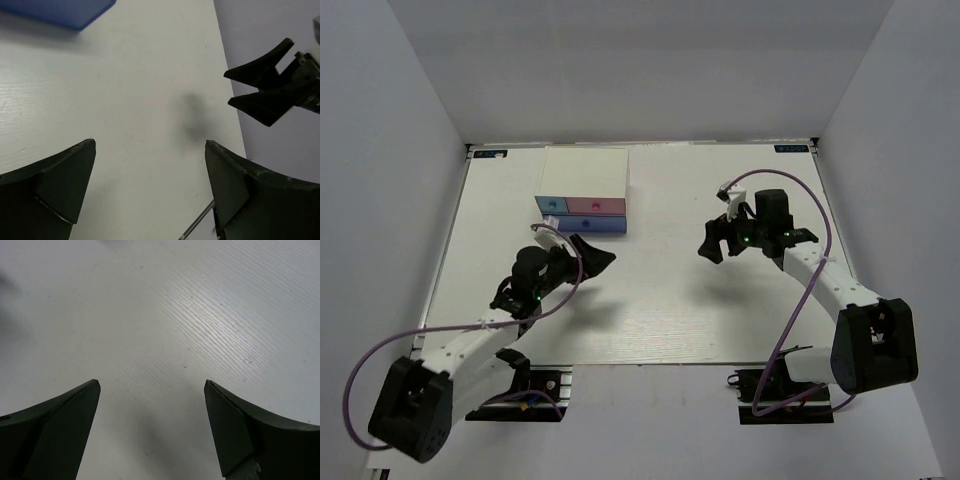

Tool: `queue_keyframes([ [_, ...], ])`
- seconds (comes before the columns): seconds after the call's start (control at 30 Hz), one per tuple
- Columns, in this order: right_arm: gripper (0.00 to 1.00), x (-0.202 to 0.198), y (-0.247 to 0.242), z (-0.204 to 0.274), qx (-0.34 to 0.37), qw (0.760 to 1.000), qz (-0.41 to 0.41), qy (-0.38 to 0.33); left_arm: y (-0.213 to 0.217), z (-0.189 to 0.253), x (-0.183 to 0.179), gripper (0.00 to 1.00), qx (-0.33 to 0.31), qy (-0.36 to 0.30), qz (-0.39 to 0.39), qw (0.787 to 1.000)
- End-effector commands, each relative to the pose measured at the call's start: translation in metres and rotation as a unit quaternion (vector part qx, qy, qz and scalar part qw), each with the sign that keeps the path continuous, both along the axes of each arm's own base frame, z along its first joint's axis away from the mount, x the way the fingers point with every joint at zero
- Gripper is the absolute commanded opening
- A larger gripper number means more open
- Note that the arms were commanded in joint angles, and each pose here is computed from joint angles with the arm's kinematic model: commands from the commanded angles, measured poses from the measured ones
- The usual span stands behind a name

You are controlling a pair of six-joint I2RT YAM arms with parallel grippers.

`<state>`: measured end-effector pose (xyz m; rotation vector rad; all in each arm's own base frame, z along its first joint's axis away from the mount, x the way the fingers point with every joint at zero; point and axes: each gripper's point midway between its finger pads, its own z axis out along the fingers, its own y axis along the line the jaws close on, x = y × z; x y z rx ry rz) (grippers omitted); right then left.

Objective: Sort the stationery into containers
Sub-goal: Reset both arms

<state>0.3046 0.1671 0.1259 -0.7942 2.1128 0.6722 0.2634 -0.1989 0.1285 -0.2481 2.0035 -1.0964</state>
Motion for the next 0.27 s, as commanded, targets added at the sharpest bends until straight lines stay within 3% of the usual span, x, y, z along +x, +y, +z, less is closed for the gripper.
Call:
queue_keyframes([
  [0.0,0.9,0.022,-0.016,0.011,-0.003,0.996,-0.093,-0.013,0.011,0.029,-0.003,1.0,0.054,-0.059,0.002,0.997],
  [0.23,0.9,0.035,-0.034,0.017,-0.016,0.987,-0.155,-0.037,0.023,0.051,-0.006,1.0,0.096,-0.089,0.005,0.991],
])
